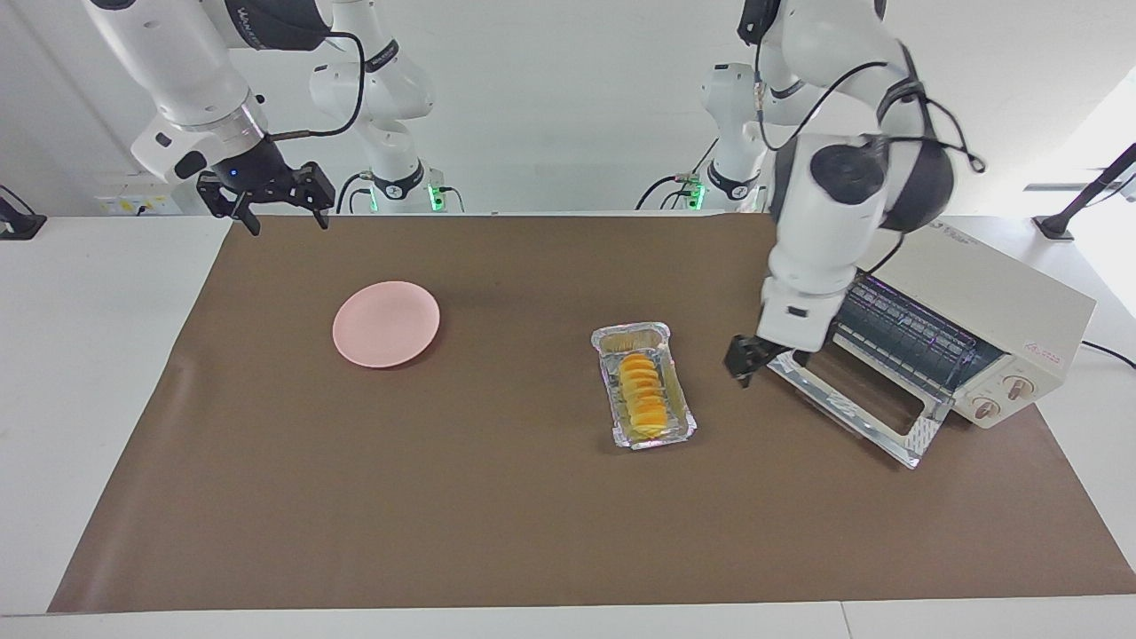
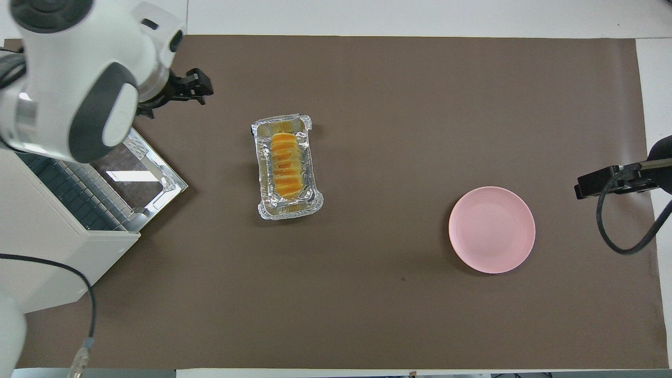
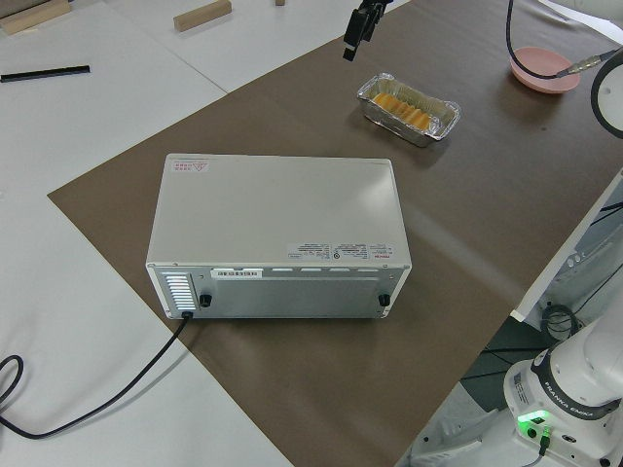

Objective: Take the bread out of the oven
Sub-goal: 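Release the foil tray on the table and withdraw the left gripper, then reach the right gripper to the foil tray and grasp its edge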

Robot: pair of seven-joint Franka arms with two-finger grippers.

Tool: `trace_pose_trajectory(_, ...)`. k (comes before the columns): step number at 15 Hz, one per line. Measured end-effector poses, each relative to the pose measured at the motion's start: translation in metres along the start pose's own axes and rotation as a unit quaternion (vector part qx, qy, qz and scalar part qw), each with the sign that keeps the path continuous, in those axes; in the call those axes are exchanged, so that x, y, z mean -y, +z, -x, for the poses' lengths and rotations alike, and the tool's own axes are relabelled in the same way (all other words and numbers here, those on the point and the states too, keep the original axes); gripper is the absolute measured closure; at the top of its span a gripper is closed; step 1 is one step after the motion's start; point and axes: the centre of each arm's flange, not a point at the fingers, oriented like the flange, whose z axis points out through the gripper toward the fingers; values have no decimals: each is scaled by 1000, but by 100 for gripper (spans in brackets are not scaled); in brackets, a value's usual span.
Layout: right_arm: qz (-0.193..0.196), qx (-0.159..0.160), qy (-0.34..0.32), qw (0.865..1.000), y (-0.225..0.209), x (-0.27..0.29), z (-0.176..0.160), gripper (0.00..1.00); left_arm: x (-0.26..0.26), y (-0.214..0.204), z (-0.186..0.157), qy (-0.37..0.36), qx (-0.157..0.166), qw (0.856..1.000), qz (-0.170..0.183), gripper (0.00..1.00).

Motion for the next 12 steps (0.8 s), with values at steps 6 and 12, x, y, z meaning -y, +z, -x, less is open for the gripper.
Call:
trace_pose_trajectory(6, -3, -9, -11, 1000, 3, 30, -5, 0, 136, -63, 37, 46, 107, 993, -11, 0)
trace_pose_trajectory(12, -13, -44, 12, 999, 75, 198, -44, 0, 180, -72, 69, 72, 129, 989, -6, 0)
